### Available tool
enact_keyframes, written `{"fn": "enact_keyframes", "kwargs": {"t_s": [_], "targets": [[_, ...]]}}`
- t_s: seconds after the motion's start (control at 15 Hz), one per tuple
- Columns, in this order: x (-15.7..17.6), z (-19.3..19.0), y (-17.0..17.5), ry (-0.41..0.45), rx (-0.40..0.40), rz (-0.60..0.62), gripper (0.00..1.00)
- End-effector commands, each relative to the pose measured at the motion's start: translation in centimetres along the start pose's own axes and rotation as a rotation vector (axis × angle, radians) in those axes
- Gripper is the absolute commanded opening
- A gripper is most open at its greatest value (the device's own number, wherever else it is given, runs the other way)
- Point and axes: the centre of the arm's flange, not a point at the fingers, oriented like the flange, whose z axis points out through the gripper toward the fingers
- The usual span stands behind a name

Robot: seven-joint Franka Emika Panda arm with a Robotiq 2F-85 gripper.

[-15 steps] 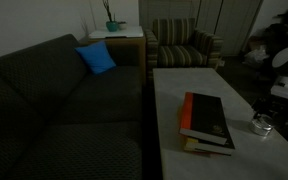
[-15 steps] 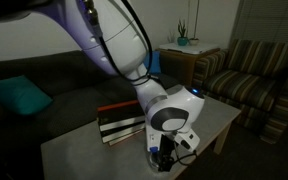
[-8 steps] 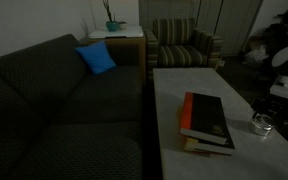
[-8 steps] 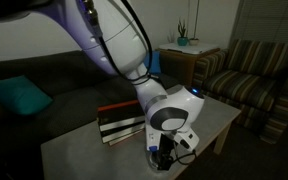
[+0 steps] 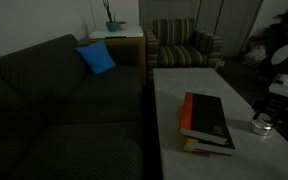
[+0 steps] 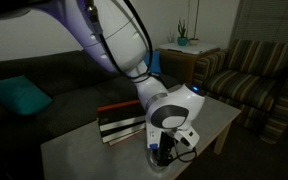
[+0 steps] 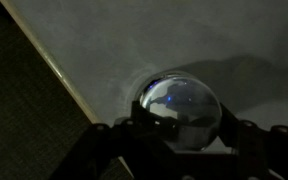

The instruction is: Place the lid on the table

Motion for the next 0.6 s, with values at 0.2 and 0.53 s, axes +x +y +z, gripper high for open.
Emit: {"fn": "enact_keyframes", "kwargs": {"t_s": [0.2, 0.53], "targets": [[5.49, 4.74, -1.92, -0.013, 0.002, -0.005, 0.45], [4.95, 4.95, -2.81, 0.009, -0.064, -0.041, 0.45]]}}
